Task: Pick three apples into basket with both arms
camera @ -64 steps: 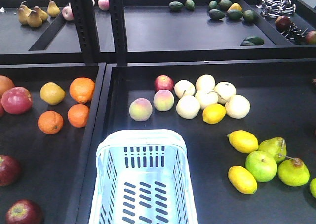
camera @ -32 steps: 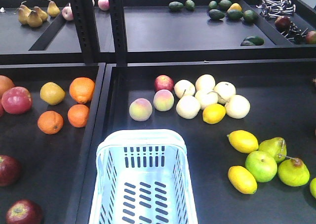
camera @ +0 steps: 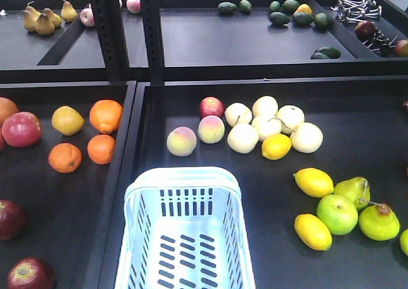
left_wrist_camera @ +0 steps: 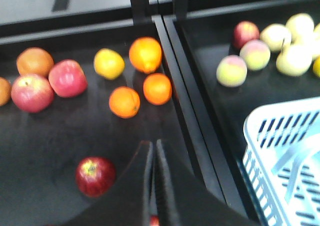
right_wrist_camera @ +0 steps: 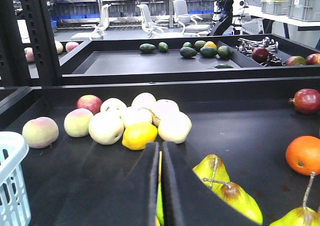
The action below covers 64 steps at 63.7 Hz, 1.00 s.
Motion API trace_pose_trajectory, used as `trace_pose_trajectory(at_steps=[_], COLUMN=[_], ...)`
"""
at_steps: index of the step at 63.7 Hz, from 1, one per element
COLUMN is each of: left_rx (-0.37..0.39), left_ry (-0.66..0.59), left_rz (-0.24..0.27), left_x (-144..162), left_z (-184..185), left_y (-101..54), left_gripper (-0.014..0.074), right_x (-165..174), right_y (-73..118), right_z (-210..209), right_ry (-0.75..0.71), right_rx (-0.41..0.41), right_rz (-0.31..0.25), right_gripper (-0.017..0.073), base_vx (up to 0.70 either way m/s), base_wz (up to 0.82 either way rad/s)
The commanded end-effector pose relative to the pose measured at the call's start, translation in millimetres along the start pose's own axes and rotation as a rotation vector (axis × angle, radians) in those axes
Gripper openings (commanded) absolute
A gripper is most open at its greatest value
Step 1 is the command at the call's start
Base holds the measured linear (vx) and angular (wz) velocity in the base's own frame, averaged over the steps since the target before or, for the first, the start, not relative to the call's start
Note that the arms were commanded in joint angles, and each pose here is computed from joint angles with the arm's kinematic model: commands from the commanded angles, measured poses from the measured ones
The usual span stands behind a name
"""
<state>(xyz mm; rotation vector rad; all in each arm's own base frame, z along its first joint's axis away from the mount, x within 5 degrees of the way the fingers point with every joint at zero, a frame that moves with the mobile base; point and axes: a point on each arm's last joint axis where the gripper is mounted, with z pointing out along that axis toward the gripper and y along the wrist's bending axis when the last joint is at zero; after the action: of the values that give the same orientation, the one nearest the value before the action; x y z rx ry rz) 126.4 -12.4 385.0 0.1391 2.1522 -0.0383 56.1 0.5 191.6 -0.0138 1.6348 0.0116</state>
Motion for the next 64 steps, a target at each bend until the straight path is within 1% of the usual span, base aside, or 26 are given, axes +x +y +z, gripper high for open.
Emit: trace_pose_trajectory(at_steps=[1,7,13,27,32,34,43,46,49,58,64], left_rx=[0.008,0.008,0.008,0.007,0.007,0.006,0.015,0.033,0.051,0.137,0.231], left_ry=[-0.067,-0.073,-0.072,-0.086,-0.097,-0.102,-0.130,-0.129,-0.129,-0.101,-0.088], left_rz=[-0.002,-0.002,-0.002,-0.003,0.001,0.018,0.143,0.205,0.256,0.433,0.544], left_x=[-13,-13,-13,-14,-15,-15,-19,-20,-22,-31,-36], left_z=[-3,-4,-4,-4,-4,-4,-3,1,3,19,32], left_y=[-0.6,-0.5,-0.5,-0.5,-0.5,-0.4,-3.0,-6.4,-9.9,-26.8,-46.2], left_gripper=[0.0006,0.0060,0.0171,0.0594,0.0704,0.0734,0.0716,0.0706,0.0695,0.0677,0.0677], right_x=[-3,-3,-3,-3,-3,-3,-3,-3,-3,-3,-3], right_y=[0.3,0.3,0.3,0.3,0.3,0.3,0.3,0.3,0.3,0.3,0.3], right_z=[0,0,0,0,0,0,0,0,0,0,0], right_ry=[-0.070,-0.070,-0.070,-0.070,-0.070,-0.070,-0.070,-0.070,-0.070,-0.070,-0.070], right_rx=[-0.002,-0.002,-0.002,-0.002,-0.002,-0.002,-0.002,-0.002,-0.002,-0.002,-0.002], right_rz=[-0.009,-0.009,-0.009,-0.009,-0.009,-0.009,-0.009,-0.009,-0.009,-0.009,-0.009], right_gripper=[-0.0009,-0.0009,-0.0009,-0.0009,-0.0009,-0.0009,-0.0009,-0.0009,-0.0009,-0.0009,-0.0009], base_vx=[0.00,0.00,0.00,0.00,0.00,0.00,0.00,0.00,0.00,0.00,0.00], base_wz=[0.00,0.00,0.00,0.00,0.00,0.00,0.00,0.00,0.00,0.00,0.00])
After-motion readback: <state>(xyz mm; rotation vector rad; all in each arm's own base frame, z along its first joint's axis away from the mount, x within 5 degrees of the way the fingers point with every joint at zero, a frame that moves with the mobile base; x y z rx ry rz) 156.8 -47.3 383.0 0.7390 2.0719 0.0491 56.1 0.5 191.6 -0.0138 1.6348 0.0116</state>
